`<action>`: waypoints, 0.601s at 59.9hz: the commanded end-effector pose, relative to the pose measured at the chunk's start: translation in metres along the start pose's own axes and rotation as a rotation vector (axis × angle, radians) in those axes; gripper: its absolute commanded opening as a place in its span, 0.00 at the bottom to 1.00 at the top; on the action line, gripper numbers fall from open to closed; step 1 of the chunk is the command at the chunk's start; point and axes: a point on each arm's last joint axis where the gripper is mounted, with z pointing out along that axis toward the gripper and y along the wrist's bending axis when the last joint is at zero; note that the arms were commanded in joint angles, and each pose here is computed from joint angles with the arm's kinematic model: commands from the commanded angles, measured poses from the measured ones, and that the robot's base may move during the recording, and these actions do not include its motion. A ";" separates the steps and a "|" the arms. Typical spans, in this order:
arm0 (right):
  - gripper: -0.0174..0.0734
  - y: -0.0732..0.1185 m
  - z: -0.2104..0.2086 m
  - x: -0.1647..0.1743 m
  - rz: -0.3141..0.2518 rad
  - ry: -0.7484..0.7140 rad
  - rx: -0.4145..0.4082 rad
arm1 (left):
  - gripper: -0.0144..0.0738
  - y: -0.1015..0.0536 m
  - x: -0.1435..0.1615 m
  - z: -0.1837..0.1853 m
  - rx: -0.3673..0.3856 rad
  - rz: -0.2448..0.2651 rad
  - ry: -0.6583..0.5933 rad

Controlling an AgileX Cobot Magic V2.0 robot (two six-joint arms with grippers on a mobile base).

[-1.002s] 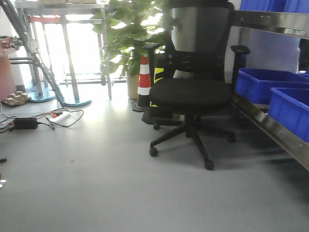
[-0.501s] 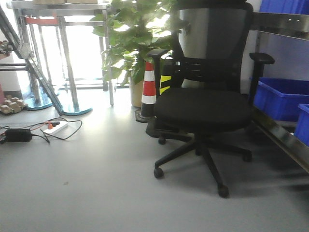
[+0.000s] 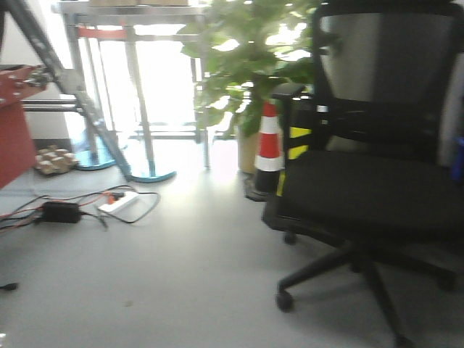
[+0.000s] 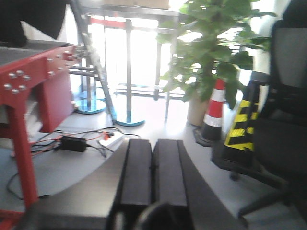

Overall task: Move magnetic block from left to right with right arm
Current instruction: 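Drive past the black office chair toward the other table, then turn the base to face the second grey table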

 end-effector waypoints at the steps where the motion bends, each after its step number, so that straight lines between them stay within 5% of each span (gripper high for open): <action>1: 0.40 0.002 -0.001 -0.015 -0.020 -0.097 -0.008 | 0.03 0.000 -0.006 -0.001 0.007 -0.007 -0.095; 36: 0.40 0.002 -0.001 -0.015 -0.020 -0.097 -0.008 | 0.03 0.000 -0.006 -0.001 0.007 -0.007 -0.095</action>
